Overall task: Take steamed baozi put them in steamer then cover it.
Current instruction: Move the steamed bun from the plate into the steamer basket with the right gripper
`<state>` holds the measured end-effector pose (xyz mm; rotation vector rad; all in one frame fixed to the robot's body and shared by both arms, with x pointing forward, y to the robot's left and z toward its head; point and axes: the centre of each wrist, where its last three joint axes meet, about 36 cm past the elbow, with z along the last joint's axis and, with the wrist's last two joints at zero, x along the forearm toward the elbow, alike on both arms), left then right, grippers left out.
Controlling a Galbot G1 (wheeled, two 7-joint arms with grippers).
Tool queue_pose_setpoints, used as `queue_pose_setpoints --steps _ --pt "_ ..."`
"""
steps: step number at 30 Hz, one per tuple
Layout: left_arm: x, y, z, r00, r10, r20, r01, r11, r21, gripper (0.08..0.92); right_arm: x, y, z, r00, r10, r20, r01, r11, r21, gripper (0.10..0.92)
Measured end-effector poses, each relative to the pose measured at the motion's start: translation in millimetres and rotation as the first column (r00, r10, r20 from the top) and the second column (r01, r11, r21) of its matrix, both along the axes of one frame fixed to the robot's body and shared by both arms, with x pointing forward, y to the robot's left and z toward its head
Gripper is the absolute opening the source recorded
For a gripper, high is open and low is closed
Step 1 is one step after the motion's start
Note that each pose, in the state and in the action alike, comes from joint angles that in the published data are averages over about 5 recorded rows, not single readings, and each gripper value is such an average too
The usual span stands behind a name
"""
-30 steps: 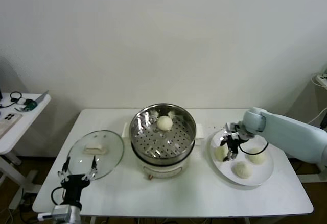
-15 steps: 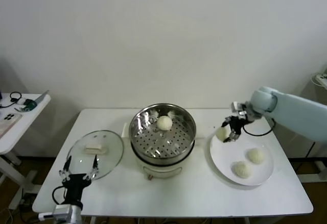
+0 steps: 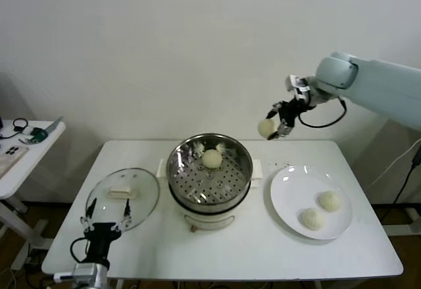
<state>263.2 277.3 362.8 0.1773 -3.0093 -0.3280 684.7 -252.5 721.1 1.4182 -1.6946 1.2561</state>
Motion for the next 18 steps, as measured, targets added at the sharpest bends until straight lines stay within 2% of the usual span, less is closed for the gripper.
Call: queue_pose_setpoints --steps 7,18 --pt "0 1 3 0.9999 -0.017 0.0 0.017 1.0 0.02 0.823 2 72 -10 0.998 0.062 -0.014 -0.062 0.998 0.018 0.715" --pt "1 1 8 0.9997 -0.023 0.008 0.023 0.999 0.032 0.823 -2 166 -70 0.983 0.162 -0.09 -0.162 0.987 0.004 0.713"
